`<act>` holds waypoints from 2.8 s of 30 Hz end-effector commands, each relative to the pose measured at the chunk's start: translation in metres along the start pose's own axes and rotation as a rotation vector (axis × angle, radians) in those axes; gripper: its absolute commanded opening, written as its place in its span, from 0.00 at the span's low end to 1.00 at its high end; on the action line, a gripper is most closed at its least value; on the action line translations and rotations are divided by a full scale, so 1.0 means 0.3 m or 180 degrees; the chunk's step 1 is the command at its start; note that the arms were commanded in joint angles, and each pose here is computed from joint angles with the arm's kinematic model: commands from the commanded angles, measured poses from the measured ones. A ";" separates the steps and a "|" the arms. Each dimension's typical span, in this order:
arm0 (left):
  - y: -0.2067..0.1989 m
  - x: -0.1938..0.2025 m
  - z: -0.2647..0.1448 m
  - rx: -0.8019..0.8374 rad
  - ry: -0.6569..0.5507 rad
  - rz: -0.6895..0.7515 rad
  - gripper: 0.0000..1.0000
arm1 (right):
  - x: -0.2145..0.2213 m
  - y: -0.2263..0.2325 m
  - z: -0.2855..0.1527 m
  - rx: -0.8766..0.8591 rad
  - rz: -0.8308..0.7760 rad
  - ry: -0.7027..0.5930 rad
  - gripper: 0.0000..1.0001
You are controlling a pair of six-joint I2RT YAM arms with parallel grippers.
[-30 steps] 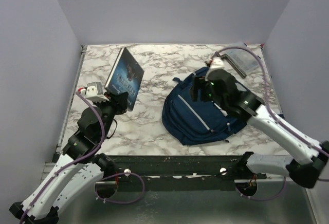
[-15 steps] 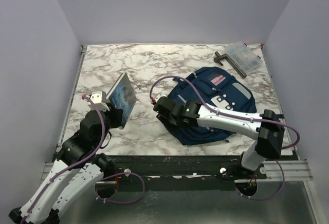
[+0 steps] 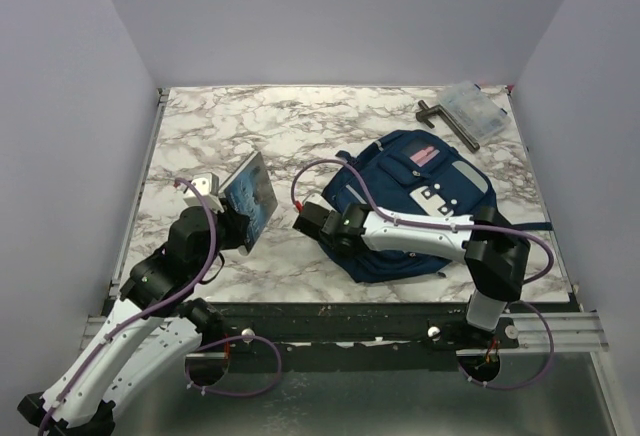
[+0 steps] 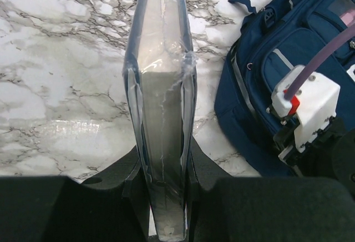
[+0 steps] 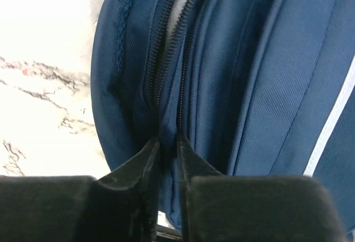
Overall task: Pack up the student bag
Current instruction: Place the book in the student bag.
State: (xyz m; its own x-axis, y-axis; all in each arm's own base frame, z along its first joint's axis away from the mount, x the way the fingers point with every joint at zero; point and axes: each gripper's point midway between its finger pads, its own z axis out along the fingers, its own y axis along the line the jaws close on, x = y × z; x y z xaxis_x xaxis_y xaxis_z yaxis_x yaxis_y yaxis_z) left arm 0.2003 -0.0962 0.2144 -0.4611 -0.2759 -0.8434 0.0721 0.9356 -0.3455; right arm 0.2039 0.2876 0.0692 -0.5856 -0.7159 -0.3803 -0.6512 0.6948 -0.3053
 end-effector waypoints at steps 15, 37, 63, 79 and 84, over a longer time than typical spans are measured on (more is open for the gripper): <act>-0.235 -0.082 -0.025 0.0923 0.0162 -0.0428 0.00 | -0.246 -0.220 -0.376 -0.1273 0.1554 -0.1395 0.01; -0.511 0.086 0.042 0.2639 0.1590 -0.2383 0.00 | -0.290 -0.355 -0.521 -0.1415 0.2039 -0.1869 0.01; -0.906 0.150 0.351 0.2628 0.1589 -0.2634 0.00 | -0.307 -0.321 -0.550 -0.1690 0.2100 -0.1909 0.01; -0.945 0.366 0.626 0.1688 0.1674 -0.2560 0.38 | -0.260 -0.323 -0.552 -0.1650 0.2186 -0.1845 0.01; -0.915 0.360 0.560 0.1771 0.1714 -0.2298 0.61 | -0.254 -0.324 -0.541 -0.1622 0.2176 -0.1806 0.01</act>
State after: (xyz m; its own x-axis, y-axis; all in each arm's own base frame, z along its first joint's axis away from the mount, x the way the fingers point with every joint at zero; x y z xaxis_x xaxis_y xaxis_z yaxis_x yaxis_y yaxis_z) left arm 0.2840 -0.4319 0.1191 -0.8810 -0.4713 -0.0413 -0.1279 0.3213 -0.9383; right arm 0.2370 0.2512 0.2458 -0.7094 0.0156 -0.7046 -0.4189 0.7947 0.4393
